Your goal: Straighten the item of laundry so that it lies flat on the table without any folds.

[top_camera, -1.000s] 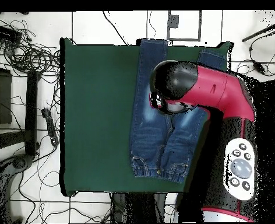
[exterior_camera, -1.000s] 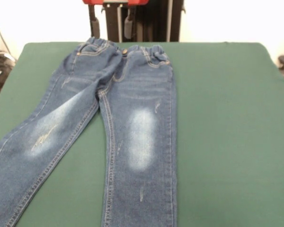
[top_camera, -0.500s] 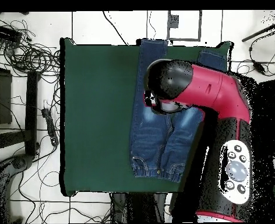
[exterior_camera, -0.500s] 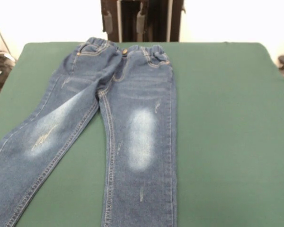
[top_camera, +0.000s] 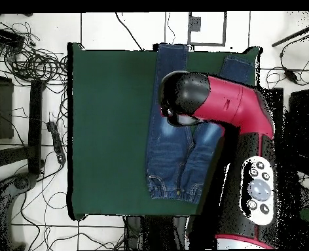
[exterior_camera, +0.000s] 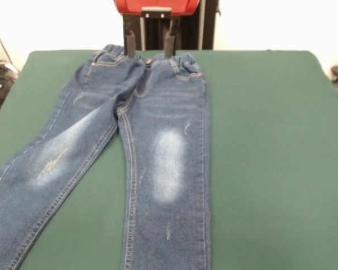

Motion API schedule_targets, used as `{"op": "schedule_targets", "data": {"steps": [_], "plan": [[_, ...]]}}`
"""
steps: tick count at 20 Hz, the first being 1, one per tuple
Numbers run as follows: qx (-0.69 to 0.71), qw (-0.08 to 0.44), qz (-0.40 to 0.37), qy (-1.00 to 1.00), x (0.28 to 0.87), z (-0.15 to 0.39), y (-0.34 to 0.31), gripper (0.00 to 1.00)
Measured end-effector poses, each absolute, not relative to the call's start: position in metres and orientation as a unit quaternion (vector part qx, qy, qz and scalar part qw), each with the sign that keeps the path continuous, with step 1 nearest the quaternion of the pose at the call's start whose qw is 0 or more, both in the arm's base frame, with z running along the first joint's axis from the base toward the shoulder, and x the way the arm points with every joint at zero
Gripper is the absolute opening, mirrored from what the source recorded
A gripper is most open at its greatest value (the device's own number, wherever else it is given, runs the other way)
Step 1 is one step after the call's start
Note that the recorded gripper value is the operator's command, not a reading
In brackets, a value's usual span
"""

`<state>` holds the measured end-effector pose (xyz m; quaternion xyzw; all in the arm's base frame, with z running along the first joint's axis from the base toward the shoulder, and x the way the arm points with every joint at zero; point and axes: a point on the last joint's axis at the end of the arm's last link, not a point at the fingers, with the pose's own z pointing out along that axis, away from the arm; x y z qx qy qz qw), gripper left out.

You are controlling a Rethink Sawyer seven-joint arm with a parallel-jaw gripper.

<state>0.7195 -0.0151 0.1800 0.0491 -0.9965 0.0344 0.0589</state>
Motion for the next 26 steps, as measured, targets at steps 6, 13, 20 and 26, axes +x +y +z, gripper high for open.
{"op": "schedule_targets", "data": {"steps": [6, 13, 20, 26], "plan": [[0.039, 0.04, 0.048, -0.997, 0.721, 0.177, -0.007, 1.0], [-0.01, 0.034, 0.041, -0.999, 0.723, 0.181, 0.021, 1.0], [-0.06, 0.029, 0.018, -0.998, 0.729, 0.186, 0.03, 1.0], [-0.073, 0.035, 0.004, -0.997, 0.726, 0.183, 0.031, 1.0]]}}
